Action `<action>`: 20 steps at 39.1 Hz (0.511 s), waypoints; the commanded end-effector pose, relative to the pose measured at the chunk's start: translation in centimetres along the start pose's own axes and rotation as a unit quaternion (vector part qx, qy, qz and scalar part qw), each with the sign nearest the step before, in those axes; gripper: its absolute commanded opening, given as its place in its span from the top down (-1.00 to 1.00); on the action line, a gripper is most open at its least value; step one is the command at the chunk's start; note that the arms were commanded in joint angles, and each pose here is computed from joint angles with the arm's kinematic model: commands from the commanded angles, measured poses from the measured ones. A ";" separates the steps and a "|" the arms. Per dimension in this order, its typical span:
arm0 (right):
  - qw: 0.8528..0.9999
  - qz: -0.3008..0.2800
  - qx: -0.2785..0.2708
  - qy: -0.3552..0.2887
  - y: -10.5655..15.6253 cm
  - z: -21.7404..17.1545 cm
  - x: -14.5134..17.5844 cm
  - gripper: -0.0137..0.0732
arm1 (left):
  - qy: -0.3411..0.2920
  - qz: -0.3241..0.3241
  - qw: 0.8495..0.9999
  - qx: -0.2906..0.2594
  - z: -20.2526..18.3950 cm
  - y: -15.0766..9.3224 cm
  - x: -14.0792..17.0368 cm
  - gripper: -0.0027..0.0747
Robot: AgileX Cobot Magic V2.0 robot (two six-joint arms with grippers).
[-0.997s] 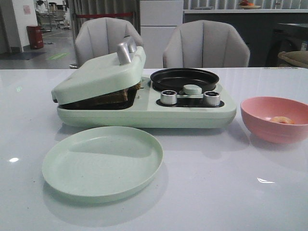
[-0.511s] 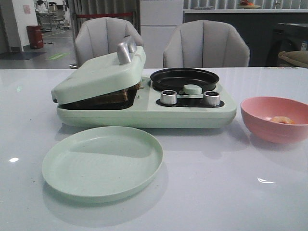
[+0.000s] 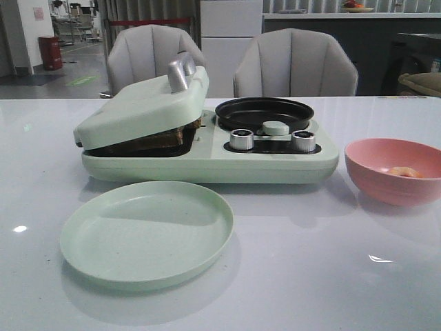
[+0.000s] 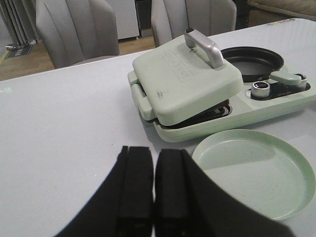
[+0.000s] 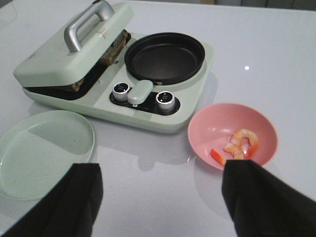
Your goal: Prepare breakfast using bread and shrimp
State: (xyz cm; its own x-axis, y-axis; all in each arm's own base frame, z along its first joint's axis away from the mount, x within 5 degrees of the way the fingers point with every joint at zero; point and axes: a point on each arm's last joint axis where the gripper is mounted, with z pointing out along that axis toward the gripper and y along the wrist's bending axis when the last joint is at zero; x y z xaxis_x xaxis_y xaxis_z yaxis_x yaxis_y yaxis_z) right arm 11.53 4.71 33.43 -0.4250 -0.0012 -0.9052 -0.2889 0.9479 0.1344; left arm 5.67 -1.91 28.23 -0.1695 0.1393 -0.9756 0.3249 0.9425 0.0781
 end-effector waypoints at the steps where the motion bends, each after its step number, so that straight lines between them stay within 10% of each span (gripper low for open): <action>1: 1.000 0.007 0.018 -0.023 0.0 0.9 -2.9 -0.70 | -0.051 -0.011 0.999 -0.001 -0.3 0.1 -1.6 0.64; 20: 0.984 0.083 0.153 0.039 -5.4 6.3 -8.3 -0.70 | -0.051 -0.011 0.999 -0.001 -0.3 0.1 -1.6 0.64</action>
State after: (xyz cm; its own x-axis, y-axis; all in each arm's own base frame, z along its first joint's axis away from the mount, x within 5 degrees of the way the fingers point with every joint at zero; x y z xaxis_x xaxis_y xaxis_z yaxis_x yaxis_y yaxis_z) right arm 20.82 2.11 36.35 -0.5554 0.1494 -0.8180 0.0561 0.9882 0.1423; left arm 5.67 -1.92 28.23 -0.1700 0.1375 -0.9758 0.3254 0.9425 0.0761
